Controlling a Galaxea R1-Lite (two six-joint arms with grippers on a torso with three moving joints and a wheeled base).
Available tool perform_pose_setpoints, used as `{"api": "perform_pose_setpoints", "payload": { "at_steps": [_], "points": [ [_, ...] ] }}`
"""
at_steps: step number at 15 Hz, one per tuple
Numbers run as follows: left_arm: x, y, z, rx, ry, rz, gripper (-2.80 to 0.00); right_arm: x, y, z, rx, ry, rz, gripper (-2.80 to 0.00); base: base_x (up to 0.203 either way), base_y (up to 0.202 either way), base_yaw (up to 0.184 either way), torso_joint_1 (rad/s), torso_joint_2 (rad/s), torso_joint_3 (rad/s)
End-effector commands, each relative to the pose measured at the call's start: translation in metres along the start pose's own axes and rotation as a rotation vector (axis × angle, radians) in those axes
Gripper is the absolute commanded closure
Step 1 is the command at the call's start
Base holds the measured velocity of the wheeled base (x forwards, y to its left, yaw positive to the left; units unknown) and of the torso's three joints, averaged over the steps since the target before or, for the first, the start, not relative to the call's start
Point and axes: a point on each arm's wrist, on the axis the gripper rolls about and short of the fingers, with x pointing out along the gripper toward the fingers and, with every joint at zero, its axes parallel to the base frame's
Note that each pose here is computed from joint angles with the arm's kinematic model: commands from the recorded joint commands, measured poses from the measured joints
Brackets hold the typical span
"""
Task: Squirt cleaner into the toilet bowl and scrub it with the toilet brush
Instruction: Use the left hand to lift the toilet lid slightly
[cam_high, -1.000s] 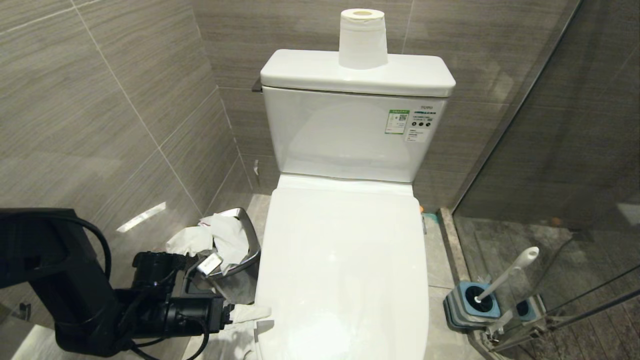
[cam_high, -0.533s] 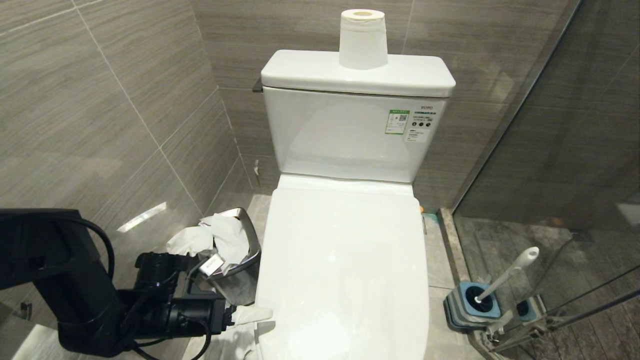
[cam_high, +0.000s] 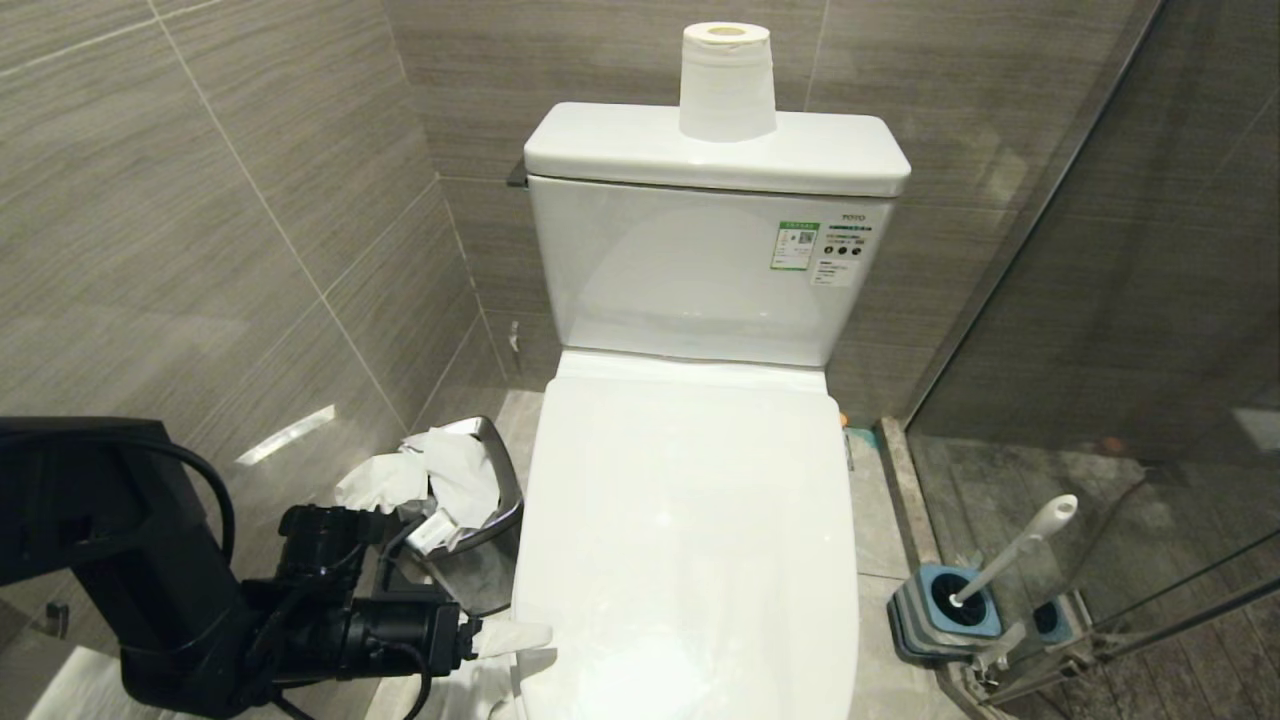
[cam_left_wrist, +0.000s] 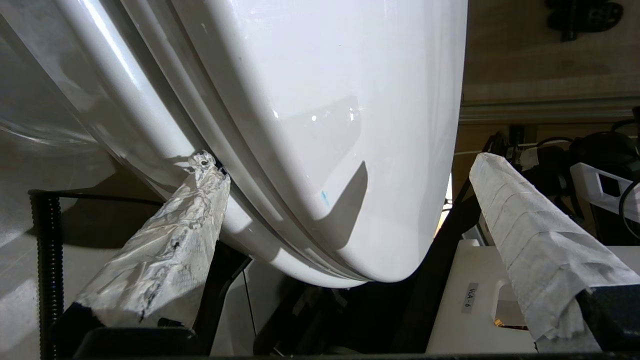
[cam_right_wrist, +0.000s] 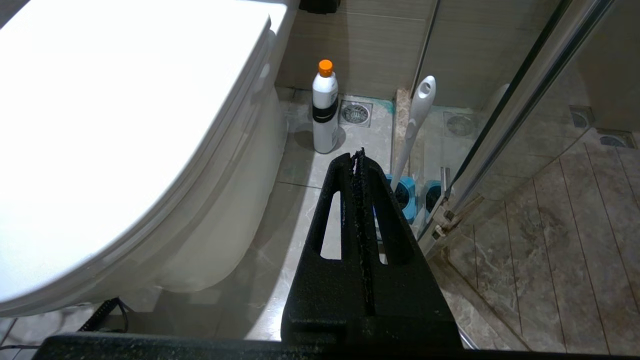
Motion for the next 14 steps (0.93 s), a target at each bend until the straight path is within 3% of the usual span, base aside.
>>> {"api": "perform_pose_setpoints", "payload": {
  "at_steps": [1,11,14],
  "points": [
    [0.003,-0.001,-0.001,-0.003,0.01,-0.006,-2.8,0.0,0.0,0.0,0.0,0.0,0.0,0.0,0.0,0.0,0.0,0.0,0.0,0.0],
    [-0.002,-0.012,0.004,0.049,-0.01,-0.017,-2.8,0.0,0.0,0.0,0.0,0.0,0.0,0.0,0.0,0.0,0.0,0.0,0.0,0.0],
    [-0.008,-0.018,0.007,0.057,-0.013,-0.108,-2.8,0.0,0.0,0.0,0.0,0.0,0.0,0.0,0.0,0.0,0.0,0.0,0.0,0.0]
  ]
}}
